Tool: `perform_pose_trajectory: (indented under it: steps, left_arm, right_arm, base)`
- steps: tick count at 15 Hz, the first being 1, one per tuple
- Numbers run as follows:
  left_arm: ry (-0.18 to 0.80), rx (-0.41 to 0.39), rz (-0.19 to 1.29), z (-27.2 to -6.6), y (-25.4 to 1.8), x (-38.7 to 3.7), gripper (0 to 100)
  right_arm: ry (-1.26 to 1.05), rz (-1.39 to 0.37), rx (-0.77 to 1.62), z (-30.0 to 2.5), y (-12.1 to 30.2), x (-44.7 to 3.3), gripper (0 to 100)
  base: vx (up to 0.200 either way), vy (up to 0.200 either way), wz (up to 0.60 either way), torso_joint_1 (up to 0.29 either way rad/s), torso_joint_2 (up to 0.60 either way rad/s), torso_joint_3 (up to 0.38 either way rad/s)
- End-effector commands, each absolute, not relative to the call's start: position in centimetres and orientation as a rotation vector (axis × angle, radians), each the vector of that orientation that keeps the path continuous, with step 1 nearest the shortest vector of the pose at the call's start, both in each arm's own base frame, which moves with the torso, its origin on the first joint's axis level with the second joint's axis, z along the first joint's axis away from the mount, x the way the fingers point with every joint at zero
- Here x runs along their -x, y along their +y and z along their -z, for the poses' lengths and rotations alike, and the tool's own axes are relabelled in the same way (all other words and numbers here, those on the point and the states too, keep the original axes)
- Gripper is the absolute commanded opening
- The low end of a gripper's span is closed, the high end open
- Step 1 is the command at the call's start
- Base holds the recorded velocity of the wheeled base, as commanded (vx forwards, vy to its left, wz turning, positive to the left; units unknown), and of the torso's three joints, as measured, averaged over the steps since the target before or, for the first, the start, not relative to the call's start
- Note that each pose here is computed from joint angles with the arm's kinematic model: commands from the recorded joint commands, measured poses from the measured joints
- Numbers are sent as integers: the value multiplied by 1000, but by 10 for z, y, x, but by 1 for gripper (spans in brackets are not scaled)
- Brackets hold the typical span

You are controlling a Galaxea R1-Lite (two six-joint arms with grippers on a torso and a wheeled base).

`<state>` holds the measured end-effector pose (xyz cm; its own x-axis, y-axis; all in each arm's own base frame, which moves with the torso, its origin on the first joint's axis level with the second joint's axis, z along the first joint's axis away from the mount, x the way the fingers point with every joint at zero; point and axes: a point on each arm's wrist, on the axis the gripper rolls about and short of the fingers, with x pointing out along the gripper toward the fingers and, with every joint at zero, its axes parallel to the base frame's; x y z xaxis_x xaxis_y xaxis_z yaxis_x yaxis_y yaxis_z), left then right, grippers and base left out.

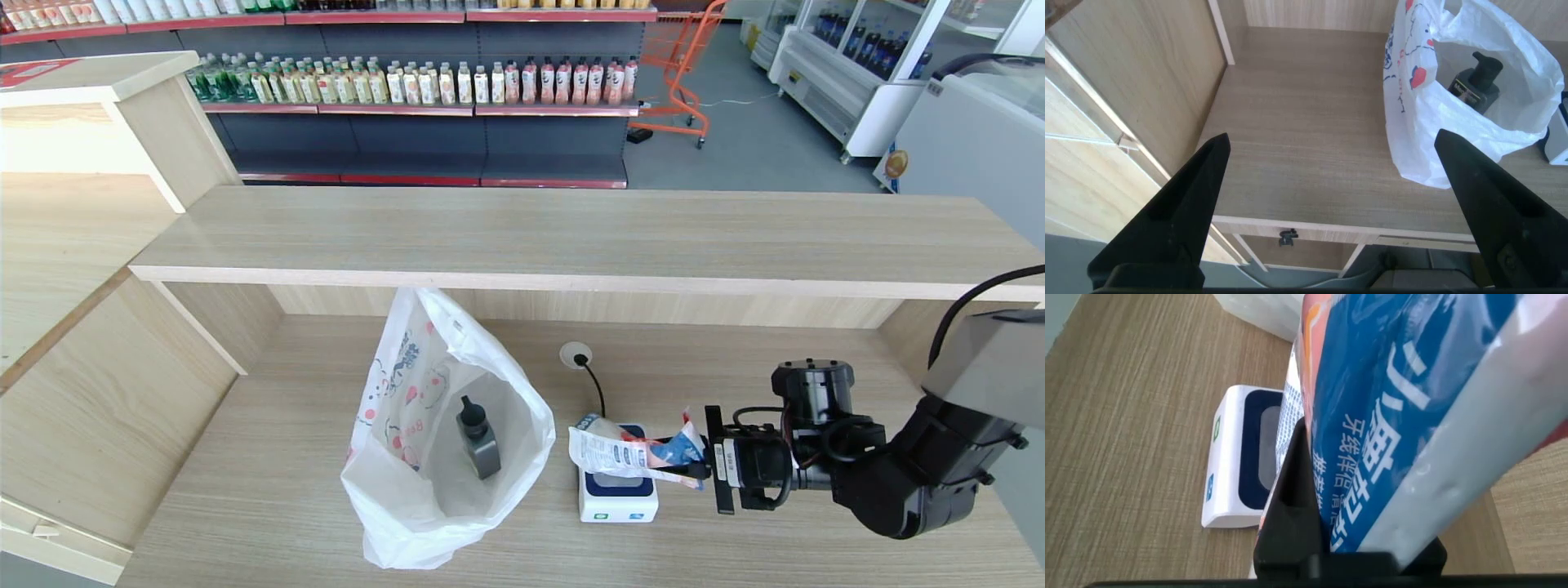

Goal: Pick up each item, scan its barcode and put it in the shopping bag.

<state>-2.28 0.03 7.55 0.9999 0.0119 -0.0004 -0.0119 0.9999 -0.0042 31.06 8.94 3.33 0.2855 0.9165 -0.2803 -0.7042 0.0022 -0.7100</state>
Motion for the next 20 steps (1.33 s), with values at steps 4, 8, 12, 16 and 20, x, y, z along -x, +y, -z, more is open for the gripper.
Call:
perform_pose_trajectory:
  steps: [4,8,12,16,20]
  left_arm:
    - [0,5,-12,-75,0,23,100]
    - [0,5,-12,-75,0,23,100]
    - [0,5,-12,-75,0,23,100]
    - [0,5,-12,-75,0,23,100]
    - [0,5,-12,-75,0,23,100]
  right_arm:
    - [-300,-1297,892,-32,90,-311,0]
    - [-289,-1189,747,-101,73,-295,0]
    - [-304,-1108,524,-181,61,-222,0]
    - [16,-695,12,-205,81,-187,0]
    - [287,-609,-254,-217,84,-164,0]
  base:
    - [0,0,0,0,0,0]
    - [0,0,0,0,0,0]
    - [0,0,0,0,0,0]
    - [0,0,0,0,0,0]
    - [0,0,0,0,0,0]
